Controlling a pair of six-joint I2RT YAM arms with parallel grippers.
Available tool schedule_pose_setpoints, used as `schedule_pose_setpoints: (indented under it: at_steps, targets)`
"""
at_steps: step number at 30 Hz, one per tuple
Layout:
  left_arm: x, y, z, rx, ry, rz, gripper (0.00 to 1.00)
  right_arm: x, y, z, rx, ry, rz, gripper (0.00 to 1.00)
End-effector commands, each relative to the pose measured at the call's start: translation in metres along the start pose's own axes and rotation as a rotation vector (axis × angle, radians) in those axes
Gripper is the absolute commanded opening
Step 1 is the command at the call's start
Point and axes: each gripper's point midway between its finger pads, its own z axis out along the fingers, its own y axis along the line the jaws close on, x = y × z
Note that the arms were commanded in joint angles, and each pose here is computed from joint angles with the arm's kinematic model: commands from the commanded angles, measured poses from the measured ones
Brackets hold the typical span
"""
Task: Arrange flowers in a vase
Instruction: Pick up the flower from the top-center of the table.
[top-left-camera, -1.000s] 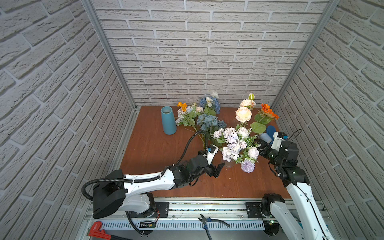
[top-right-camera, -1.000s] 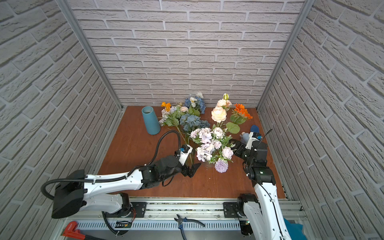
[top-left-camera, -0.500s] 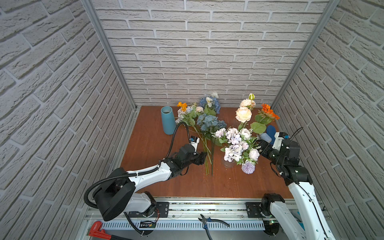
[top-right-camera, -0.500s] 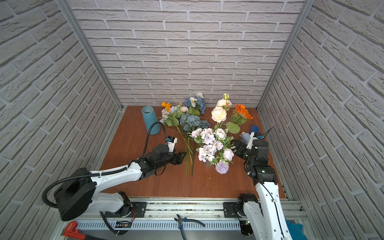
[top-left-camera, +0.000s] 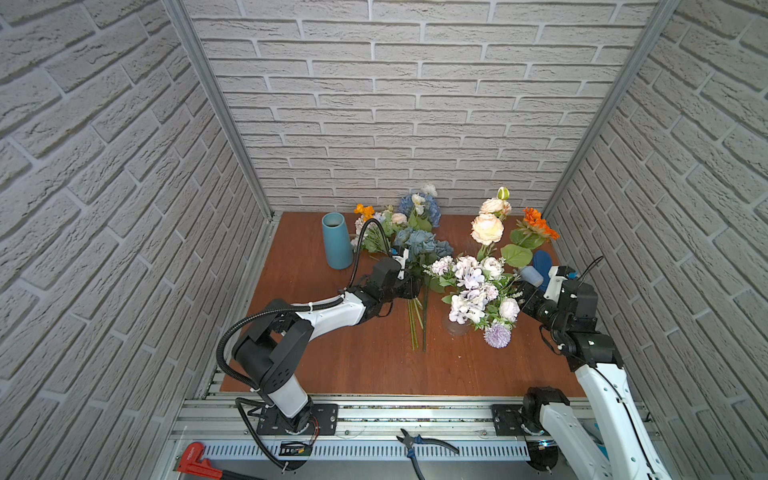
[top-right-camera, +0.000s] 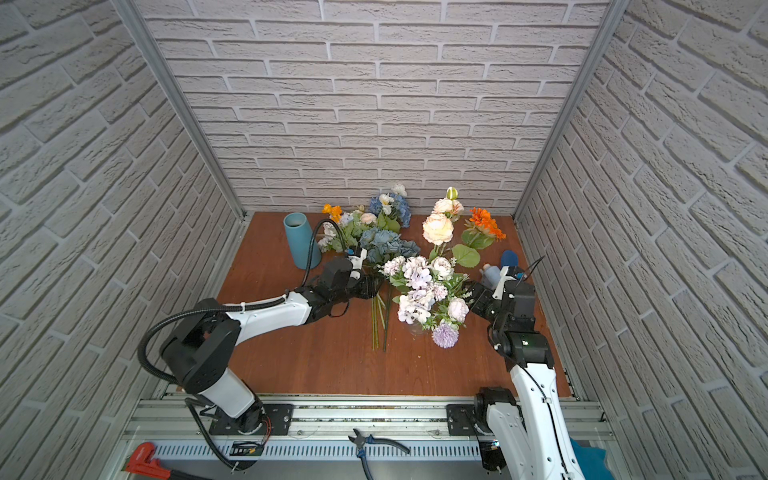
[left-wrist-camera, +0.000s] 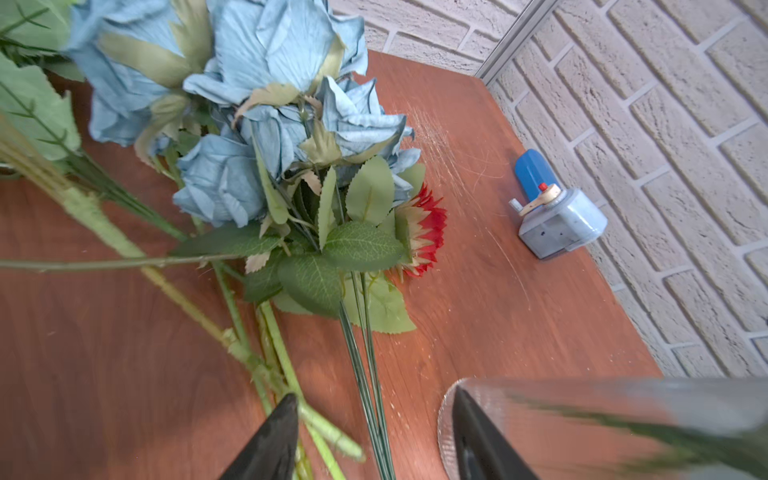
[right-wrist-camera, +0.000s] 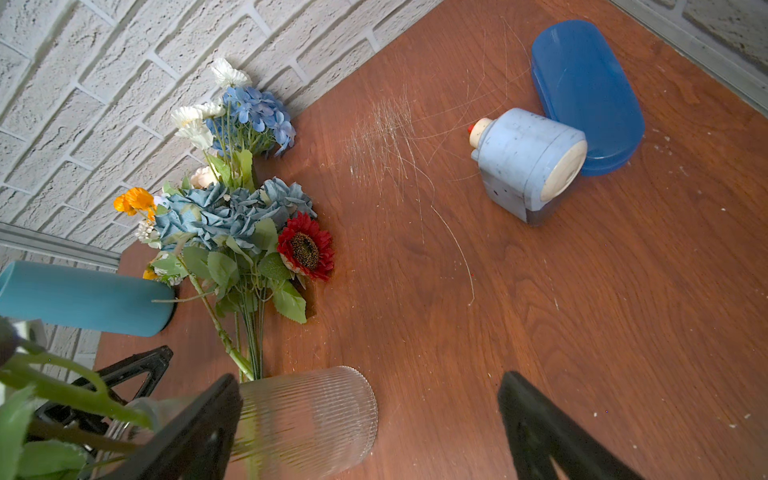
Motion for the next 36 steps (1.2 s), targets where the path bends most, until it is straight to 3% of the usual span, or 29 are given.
schedule_pose_setpoints:
  at_steps: [1, 8, 26, 36]
  targets:
    - [-0.005, -0.006, 0.01, -0.017, 0.008, 0.003, 0.56, -0.006, 0.0, 0.004, -0.007, -0.03, 0.009, 0.98]
    - [0.006, -0.004, 0.031, -0.08, 0.067, 0.017, 0.51, -0.007, 0.001, 0.01, -0.009, -0.02, 0.009, 0.98]
    - [0.036, -0.003, 0.072, -0.054, 0.155, -0.047, 0.51, -0.012, -0.002, 0.004, 0.013, -0.053, -0.016, 0.97]
    - [0.042, -0.001, 0.084, -0.063, 0.183, -0.045, 0.39, -0.015, -0.002, -0.001, 0.024, -0.069, -0.03, 0.97]
